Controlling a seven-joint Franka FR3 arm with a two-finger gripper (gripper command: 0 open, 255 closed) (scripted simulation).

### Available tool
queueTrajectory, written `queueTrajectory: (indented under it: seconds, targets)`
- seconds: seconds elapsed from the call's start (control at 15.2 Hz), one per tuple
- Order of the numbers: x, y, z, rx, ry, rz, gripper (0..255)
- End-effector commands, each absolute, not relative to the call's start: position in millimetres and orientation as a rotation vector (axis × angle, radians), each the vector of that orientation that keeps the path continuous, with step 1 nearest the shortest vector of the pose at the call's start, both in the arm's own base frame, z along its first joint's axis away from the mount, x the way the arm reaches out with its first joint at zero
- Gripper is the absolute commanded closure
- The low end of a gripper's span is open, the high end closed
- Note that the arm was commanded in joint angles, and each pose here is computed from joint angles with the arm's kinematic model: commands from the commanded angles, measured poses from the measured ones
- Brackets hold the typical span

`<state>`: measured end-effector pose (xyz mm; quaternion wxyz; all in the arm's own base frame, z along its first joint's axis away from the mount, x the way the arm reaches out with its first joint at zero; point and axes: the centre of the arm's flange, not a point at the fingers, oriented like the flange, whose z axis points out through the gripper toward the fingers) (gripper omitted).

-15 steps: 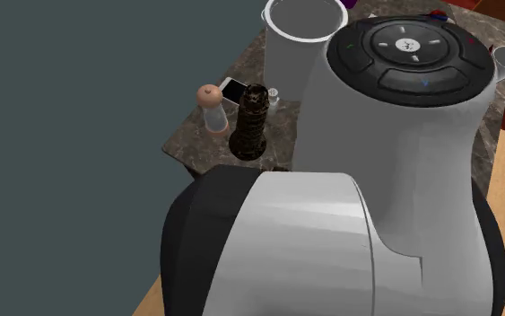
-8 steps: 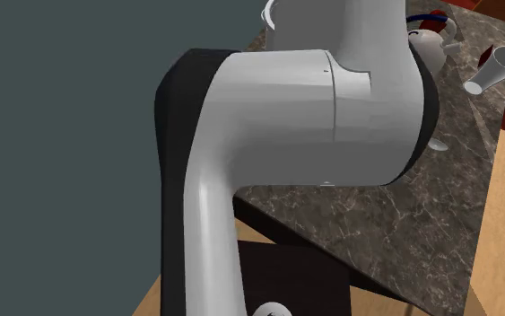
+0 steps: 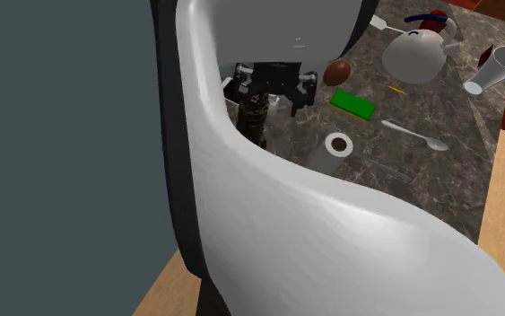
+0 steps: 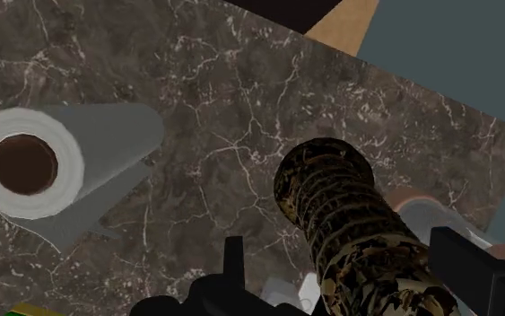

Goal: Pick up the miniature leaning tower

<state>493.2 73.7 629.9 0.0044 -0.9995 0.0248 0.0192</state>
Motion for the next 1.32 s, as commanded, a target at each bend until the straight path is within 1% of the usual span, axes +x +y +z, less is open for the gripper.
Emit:
queueTrajectory:
  seconds: [0.0, 0.2, 0.73, 0.86, 0.92, 1.25]
  targets:
    - [520, 87, 631, -3.113, 0.066, 0.082, 0]
    - [557, 103, 634, -3.088, 0.049, 0.112, 0]
    - [558, 103, 594, -3.088, 0.049, 0.113, 0]
    - [558, 103, 594, -3.088, 0.049, 0.113, 0]
    - [557, 103, 593, -3.088, 0.049, 0.113, 255]
    - [557, 103, 593, -3.088, 0.049, 0.113, 255]
